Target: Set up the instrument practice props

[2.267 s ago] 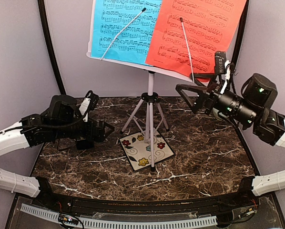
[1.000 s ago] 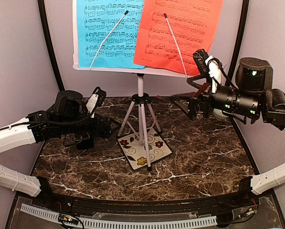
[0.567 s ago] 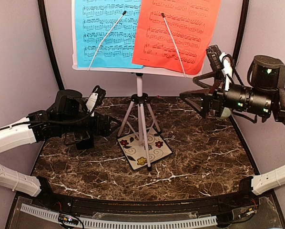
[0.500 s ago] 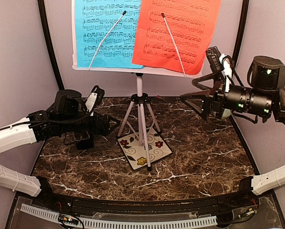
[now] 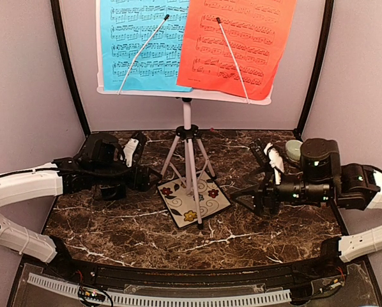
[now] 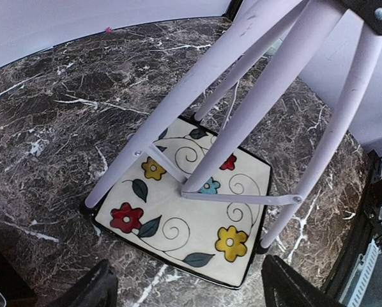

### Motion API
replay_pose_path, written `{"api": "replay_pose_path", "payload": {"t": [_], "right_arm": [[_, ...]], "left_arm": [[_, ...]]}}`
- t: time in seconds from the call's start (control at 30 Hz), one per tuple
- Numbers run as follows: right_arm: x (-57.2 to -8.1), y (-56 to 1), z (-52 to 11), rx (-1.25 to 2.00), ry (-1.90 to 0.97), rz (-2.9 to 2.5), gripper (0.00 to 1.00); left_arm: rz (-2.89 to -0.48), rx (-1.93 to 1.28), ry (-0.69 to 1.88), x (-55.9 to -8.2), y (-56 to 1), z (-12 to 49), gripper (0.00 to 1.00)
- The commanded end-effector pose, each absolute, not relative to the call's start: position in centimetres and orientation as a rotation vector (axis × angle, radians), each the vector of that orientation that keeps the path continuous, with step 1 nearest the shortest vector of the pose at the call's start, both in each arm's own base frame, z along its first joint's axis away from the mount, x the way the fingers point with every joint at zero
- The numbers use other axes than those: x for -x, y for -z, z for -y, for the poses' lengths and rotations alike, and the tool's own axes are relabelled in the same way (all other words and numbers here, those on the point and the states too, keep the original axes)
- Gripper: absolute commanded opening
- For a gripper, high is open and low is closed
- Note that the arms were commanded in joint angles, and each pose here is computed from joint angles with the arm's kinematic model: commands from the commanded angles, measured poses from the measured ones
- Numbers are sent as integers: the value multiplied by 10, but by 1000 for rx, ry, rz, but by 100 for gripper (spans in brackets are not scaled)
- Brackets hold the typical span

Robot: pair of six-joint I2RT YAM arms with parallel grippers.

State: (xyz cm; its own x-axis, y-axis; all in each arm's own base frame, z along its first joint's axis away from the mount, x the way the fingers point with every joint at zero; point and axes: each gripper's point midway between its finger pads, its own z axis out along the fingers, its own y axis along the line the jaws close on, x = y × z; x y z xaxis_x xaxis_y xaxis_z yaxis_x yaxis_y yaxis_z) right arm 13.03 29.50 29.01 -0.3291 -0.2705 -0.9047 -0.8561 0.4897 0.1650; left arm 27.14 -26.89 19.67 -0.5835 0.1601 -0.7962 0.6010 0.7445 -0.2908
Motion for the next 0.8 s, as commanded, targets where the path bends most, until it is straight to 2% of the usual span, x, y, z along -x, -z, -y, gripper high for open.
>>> {"api": "replay_pose_path", "payload": {"t": [0.0, 0.13, 0.3, 0.77], "right_arm": [[-153, -274, -313, 743, -871, -1841, 72], [-176, -245, -329, 659, -824, -1882, 68], [-199, -208, -346, 594, -835, -1908, 68], [-240, -120, -397, 638, -798, -2017, 77]], "left_arm": [[-2025, -639, 706, -290, -194, 271, 77], [-1951, -683, 631, -309, -191, 269, 70], [-1894, -757, 560, -327, -180, 277, 64], [-1830, -847, 392, -371, -146, 294, 56]]}}
